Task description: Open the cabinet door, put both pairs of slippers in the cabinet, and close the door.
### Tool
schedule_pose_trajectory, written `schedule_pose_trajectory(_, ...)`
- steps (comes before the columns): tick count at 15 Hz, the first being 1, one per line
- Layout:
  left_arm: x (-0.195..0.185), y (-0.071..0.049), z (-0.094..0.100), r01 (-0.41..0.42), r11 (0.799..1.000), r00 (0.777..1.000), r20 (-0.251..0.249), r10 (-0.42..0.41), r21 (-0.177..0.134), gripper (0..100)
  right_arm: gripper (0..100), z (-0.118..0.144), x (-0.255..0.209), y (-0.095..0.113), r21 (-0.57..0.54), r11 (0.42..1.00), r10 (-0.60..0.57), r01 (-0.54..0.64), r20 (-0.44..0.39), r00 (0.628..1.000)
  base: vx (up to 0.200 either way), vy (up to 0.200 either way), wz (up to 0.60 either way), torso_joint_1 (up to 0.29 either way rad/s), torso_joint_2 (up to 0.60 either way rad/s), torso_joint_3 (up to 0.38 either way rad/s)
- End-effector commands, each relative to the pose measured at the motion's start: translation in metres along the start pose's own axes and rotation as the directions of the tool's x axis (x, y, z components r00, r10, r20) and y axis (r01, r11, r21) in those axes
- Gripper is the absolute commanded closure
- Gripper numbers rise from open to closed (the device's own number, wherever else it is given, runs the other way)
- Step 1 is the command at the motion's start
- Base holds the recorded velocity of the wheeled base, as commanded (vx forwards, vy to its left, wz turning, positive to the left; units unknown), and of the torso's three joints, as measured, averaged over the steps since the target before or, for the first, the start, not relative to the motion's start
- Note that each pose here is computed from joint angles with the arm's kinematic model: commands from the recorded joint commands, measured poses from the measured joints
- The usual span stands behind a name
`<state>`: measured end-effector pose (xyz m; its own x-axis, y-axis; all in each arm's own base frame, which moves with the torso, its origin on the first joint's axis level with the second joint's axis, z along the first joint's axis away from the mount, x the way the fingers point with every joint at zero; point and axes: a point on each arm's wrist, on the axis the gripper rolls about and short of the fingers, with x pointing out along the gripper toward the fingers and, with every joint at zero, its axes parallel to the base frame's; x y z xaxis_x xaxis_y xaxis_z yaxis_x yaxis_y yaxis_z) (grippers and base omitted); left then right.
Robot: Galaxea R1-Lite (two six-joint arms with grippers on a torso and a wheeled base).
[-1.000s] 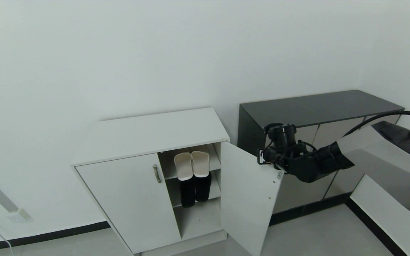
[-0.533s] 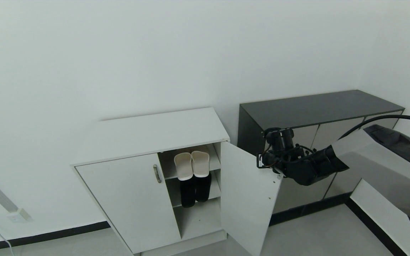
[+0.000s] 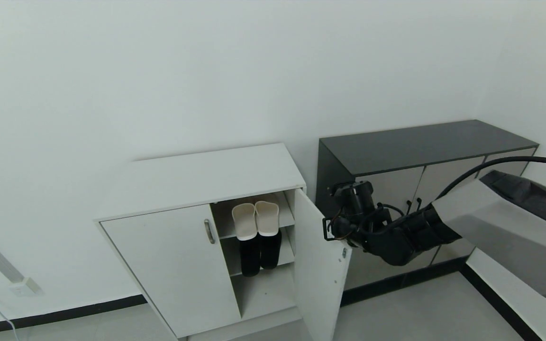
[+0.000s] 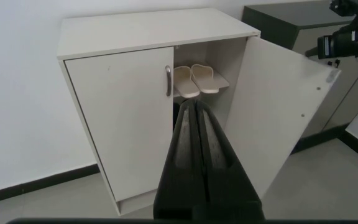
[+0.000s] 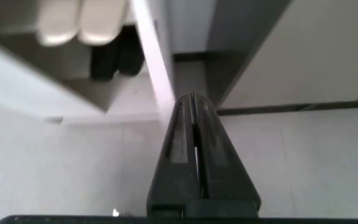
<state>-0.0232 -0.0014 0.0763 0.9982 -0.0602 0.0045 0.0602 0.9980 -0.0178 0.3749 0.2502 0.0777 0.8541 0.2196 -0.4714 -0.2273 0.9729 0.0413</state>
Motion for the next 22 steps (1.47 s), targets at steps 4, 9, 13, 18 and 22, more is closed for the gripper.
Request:
schedule_pose_trajectory(4,0.000,0.000,0.000,0.000,1.000,1.000,-0.001,0.000,0.000,100,100,0.013,-0.041,0.025,-0.001,0.996,0.087,-0.088,0.079,0.993,0.000,0.000,0.00,0.000,0.00,0.000)
schedule_pose_trajectory(9,0.000,0.000,0.000,0.000,1.000,1.000,-0.003,0.000,-0.001,100,100,0.019,-0.058,0.024,-0.024,0.995,0.101,-0.099,0.099,0.990,0.000,0.000,0.00,0.000,0.00,0.000)
schedule_pose_trajectory(13,0.000,0.000,0.000,0.000,1.000,1.000,-0.001,0.000,0.000,100,100,0.012,-0.061,0.030,-0.037,0.993,0.118,-0.115,0.079,0.990,0.000,0.000,0.30,0.001,0.00,0.001)
schedule_pose_trajectory(18,0.000,0.000,0.000,0.000,1.000,1.000,-0.001,0.000,0.000,100,100,0.008,-0.063,0.033,-0.039,0.990,0.141,-0.138,0.081,0.987,0.000,0.000,0.48,0.000,0.00,0.001)
schedule_pose_trajectory(22,0.000,0.000,0.000,0.000,1.000,1.000,-0.003,0.000,-0.001,100,100,-0.006,-0.063,0.029,-0.041,0.989,0.148,-0.145,0.086,0.985,0.000,0.000,0.00,0.000,0.00,0.000)
